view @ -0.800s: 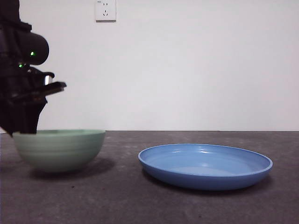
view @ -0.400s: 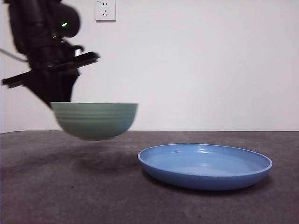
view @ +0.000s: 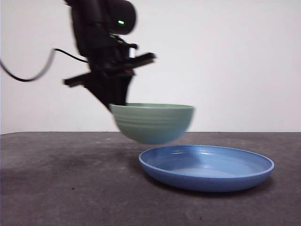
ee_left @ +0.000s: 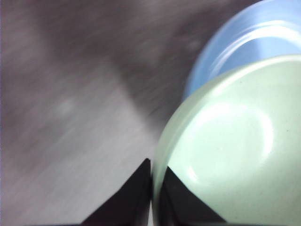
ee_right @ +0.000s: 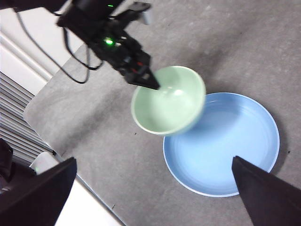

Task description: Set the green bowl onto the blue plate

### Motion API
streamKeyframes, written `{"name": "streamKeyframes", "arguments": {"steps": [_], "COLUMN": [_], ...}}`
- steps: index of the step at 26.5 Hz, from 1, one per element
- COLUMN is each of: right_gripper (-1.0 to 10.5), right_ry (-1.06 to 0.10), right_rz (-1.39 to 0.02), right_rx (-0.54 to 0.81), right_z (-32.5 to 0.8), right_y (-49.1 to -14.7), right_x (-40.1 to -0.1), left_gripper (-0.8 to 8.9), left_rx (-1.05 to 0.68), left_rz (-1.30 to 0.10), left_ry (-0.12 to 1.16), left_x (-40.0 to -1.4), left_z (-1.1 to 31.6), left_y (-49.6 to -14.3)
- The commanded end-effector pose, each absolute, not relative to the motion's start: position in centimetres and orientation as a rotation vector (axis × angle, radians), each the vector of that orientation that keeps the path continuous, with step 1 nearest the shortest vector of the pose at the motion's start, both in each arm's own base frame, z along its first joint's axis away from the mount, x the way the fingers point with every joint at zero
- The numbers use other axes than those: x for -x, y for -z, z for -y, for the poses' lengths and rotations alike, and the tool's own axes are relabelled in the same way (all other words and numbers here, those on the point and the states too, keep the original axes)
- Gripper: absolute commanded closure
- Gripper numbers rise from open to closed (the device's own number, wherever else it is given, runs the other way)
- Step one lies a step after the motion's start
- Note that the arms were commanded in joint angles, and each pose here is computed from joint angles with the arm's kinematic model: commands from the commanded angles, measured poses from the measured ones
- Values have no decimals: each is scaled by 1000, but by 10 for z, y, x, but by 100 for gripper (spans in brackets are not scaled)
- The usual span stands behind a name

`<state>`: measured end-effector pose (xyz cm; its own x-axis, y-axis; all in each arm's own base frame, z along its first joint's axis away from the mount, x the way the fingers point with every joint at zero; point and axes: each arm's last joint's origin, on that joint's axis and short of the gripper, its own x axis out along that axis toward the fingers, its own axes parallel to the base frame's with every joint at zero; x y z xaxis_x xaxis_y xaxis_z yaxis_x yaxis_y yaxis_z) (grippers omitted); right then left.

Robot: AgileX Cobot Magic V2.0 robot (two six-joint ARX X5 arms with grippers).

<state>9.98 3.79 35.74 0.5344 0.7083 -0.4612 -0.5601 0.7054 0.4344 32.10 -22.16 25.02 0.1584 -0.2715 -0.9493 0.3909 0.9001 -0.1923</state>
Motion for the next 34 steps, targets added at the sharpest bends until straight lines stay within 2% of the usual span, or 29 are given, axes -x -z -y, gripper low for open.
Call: {"name": "streamKeyframes", "arguments": {"steps": [1,11,17,27,29,32,34], "right_gripper": [367,367,367,367,367,367,367], "right_ry": [-776,-776,-776,-775,-774,-773,-773], "right_rz": [-634,-631,-631,-635,-637,-638,-639], "right_rx": [-227,-226,-226,-230,-231,-234,-235], "right_z": [-38,-38,-38,-38,-38,-38,-38], "right_y": [-363,-363,-363,-363,-363,-363,-363], "right_x": [-100,-100,-100,-100,-100,-100,-100], "left_gripper": [804,804,804,802,737,501,377], "left_rx": [-113,-174,-208,-240,-238,-232,-224], "left_rz": [-1321,-1319,-1372,-1367,-1365,-1349,-1325], "left_ry": [503,582,576,577,577,583,591], "left_x": [-328,-334,-332,-331,-332,-332,-331], "left_z": [247,305,311,311,311,311,311], "left_y": [-246,-225,-208,-207,-208,-213,-225]}}
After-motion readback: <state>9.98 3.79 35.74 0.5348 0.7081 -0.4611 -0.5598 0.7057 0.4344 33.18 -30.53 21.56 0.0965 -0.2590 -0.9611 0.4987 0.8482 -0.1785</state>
